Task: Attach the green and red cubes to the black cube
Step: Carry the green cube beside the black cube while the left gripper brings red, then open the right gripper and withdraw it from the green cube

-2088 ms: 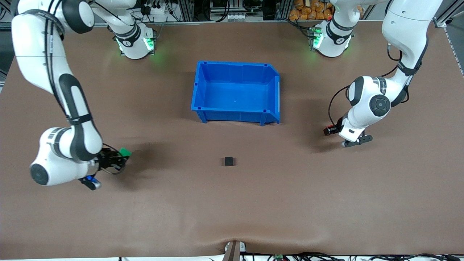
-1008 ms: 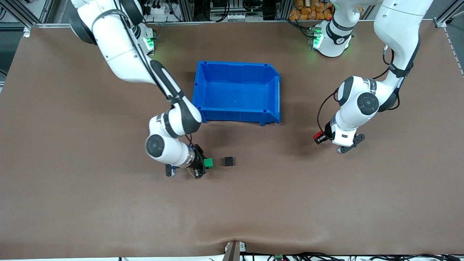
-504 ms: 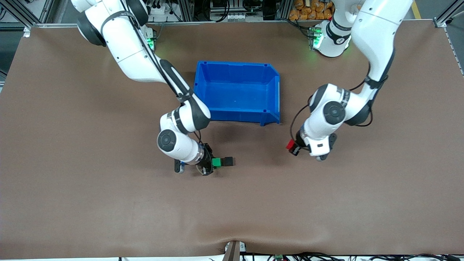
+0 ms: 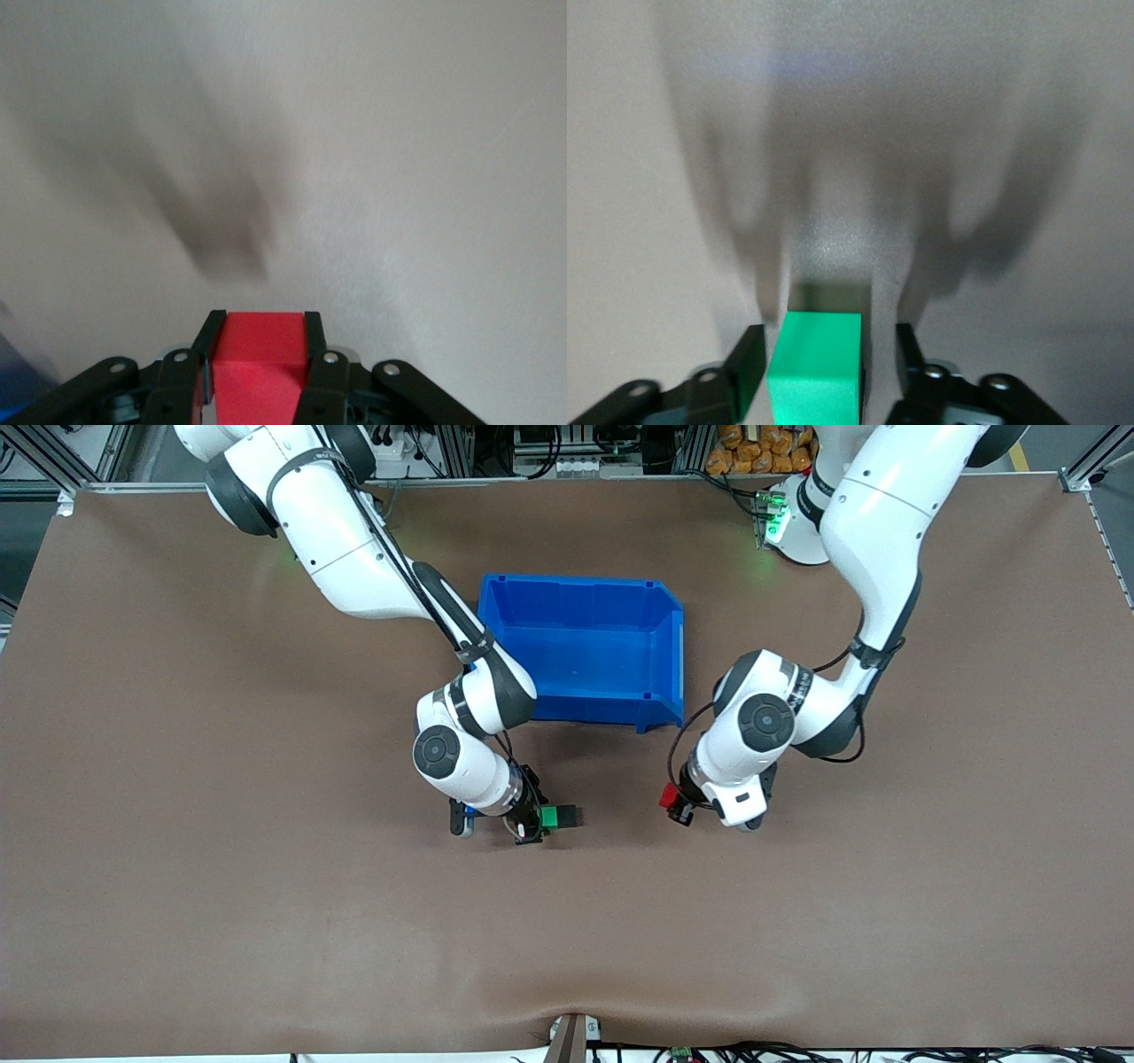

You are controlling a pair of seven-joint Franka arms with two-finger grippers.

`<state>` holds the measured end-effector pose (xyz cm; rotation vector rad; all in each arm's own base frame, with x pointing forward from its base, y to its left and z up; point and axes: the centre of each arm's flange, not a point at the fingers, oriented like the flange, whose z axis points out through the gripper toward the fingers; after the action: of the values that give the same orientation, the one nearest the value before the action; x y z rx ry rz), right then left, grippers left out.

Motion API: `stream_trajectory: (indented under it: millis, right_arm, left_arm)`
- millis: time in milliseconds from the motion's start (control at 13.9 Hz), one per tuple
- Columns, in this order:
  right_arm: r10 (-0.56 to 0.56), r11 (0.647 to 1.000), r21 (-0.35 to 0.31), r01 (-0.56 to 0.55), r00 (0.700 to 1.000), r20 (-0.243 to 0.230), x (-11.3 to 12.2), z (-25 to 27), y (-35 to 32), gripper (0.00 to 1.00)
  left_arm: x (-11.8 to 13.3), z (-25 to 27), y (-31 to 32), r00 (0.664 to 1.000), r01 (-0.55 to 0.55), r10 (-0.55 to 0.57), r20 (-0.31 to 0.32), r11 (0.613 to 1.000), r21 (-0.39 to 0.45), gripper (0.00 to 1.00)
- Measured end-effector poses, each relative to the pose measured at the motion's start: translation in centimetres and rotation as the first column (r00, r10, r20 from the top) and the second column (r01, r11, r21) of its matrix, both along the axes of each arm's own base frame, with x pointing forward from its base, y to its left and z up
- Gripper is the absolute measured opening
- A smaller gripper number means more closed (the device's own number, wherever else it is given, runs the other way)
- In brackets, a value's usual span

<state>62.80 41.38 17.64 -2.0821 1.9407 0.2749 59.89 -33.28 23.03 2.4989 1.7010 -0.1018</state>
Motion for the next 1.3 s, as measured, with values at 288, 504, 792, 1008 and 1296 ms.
stream_trajectory:
  millis: [288,504,792,1008,1296]
  right_arm:
    - [-0.010,1.000,0.002,0.010,1.000,0.018,0.8,0.8,-0.5,1.00]
    - [-0.011,1.000,0.003,0.011,1.000,0.013,1.5,1.9,-0.9,1.00]
    - [0.026,0.999,-0.028,-0.029,0.995,-0.101,3.9,5.1,-3.4,1.00]
    - [0.147,0.987,-0.037,-0.157,0.972,-0.184,6.3,9.4,-8.8,1.00]
    - [0.373,0.922,-0.026,-0.386,0.905,-0.202,8.4,14.0,-18.4,1.00]
  left_arm:
    - [0.0,-1.6,-2.8,0.994,-0.109,0.109,-0.024,0.994,-0.011,0.39]
    - [0.9,-2.5,-3.8,0.976,-0.215,0.214,-0.037,0.976,-0.024,0.39]
    - [1.3,-2.7,-6.9,0.950,-0.312,0.310,-0.042,0.949,-0.051,0.39]
    - [0.9,-2.8,-8.8,0.945,-0.328,0.325,-0.043,0.943,-0.061,0.39]
    - [0.9,-5.0,-9.8,0.930,-0.368,0.367,-0.023,0.930,-0.024,0.39]
